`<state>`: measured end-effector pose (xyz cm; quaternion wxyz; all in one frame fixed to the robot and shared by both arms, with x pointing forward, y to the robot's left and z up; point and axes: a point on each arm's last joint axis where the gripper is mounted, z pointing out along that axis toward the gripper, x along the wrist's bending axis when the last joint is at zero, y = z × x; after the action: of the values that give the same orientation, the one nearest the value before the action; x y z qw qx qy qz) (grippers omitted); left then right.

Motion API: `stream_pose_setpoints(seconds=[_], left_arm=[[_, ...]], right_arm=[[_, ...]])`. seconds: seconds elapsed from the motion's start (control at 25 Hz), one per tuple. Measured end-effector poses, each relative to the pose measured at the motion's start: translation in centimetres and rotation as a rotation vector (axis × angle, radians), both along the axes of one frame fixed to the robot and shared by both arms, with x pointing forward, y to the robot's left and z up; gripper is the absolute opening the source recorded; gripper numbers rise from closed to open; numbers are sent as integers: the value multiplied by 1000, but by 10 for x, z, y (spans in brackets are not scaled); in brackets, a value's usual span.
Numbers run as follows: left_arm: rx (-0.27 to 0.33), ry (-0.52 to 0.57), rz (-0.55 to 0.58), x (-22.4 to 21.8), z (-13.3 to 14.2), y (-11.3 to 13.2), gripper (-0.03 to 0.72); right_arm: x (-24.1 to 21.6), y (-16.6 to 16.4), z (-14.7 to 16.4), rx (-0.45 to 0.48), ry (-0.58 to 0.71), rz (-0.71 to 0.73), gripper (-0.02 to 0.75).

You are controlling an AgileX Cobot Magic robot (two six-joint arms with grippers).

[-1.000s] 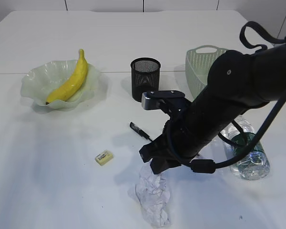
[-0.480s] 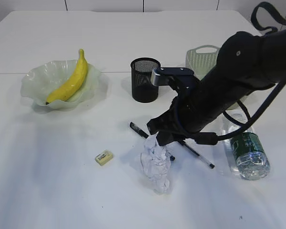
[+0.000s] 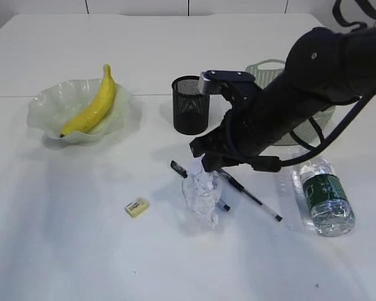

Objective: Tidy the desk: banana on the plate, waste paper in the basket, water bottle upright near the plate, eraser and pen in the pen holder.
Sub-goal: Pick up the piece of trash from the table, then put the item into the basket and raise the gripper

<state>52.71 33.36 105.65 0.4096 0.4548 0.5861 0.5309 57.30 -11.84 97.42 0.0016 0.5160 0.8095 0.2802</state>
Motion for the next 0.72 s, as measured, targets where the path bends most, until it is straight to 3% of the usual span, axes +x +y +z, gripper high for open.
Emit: stream_pose_setpoints(seconds=[0.24,0.72], left_arm=[[0,0,0,0,0,0,236],[-14,46,-18,0,-4,-2,236]], right_arm=[[17,-2,22,30,-81,-22,-8],[40,-28,38,46,-144,-108,-8]])
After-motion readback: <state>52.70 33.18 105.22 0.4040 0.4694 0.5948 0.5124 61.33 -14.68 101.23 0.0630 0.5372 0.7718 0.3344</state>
